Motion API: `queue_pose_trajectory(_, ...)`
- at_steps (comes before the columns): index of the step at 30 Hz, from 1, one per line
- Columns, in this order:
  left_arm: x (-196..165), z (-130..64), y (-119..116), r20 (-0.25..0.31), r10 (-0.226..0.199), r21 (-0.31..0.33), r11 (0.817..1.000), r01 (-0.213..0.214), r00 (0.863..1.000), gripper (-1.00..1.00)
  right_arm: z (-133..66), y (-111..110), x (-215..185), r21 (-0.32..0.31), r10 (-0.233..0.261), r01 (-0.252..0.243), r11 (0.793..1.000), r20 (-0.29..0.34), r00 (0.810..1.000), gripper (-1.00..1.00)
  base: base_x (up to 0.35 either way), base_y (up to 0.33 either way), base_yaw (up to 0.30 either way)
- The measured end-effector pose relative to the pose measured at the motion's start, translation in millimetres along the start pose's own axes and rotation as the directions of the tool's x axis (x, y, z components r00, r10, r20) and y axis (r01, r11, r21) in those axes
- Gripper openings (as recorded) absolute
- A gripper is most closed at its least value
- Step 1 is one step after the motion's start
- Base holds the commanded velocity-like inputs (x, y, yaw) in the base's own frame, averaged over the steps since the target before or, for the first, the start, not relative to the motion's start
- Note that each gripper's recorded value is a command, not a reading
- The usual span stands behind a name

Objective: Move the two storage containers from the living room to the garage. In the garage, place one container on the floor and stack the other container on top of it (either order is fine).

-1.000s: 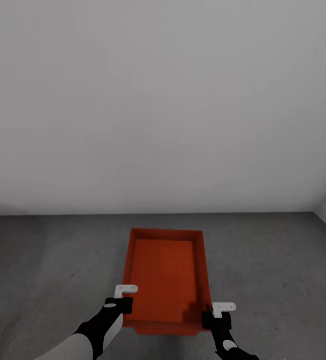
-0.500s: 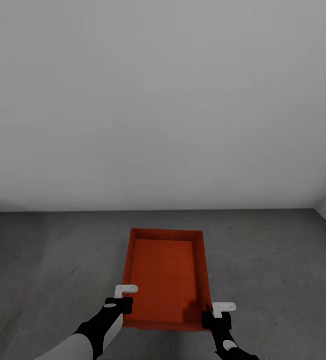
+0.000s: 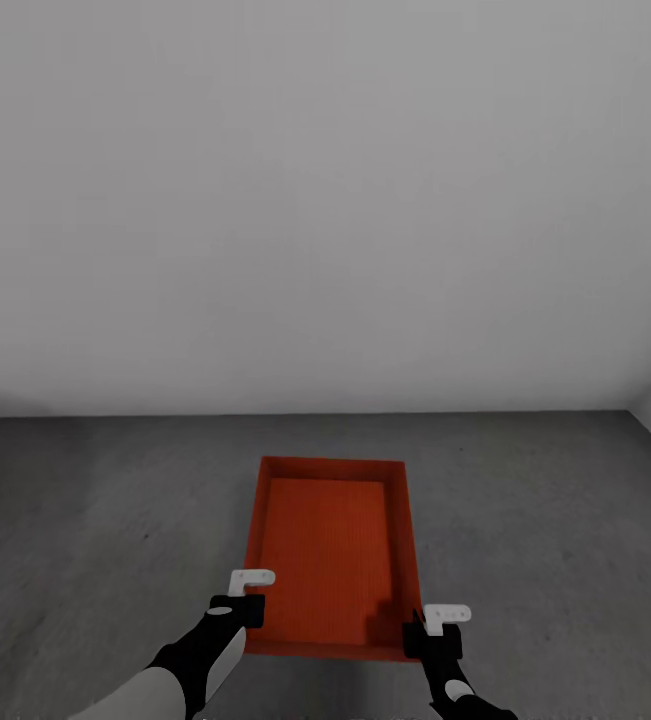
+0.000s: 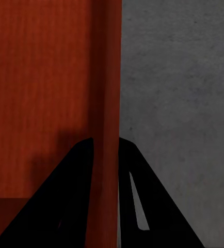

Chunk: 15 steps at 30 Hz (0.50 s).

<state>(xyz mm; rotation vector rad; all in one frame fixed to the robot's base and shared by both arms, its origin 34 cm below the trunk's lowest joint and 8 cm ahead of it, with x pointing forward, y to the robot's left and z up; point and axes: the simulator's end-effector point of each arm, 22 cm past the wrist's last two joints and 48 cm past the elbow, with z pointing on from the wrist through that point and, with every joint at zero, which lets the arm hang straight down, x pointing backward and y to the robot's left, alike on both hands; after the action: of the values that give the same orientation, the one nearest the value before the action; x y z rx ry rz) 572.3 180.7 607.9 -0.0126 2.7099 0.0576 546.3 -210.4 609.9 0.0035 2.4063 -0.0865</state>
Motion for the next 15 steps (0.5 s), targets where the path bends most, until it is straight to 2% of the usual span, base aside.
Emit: queue_pose_trajectory(15, 6.7, 3.6, -0.1, -0.014, 0.000, 0.000, 1.000, 0.000, 1.000, -1.00, 1.3, 0.3, 7.0, -0.001, -0.001, 0.001, 1.000, -0.014, 1.000, -1.00, 0.000, 0.000, 0.000)
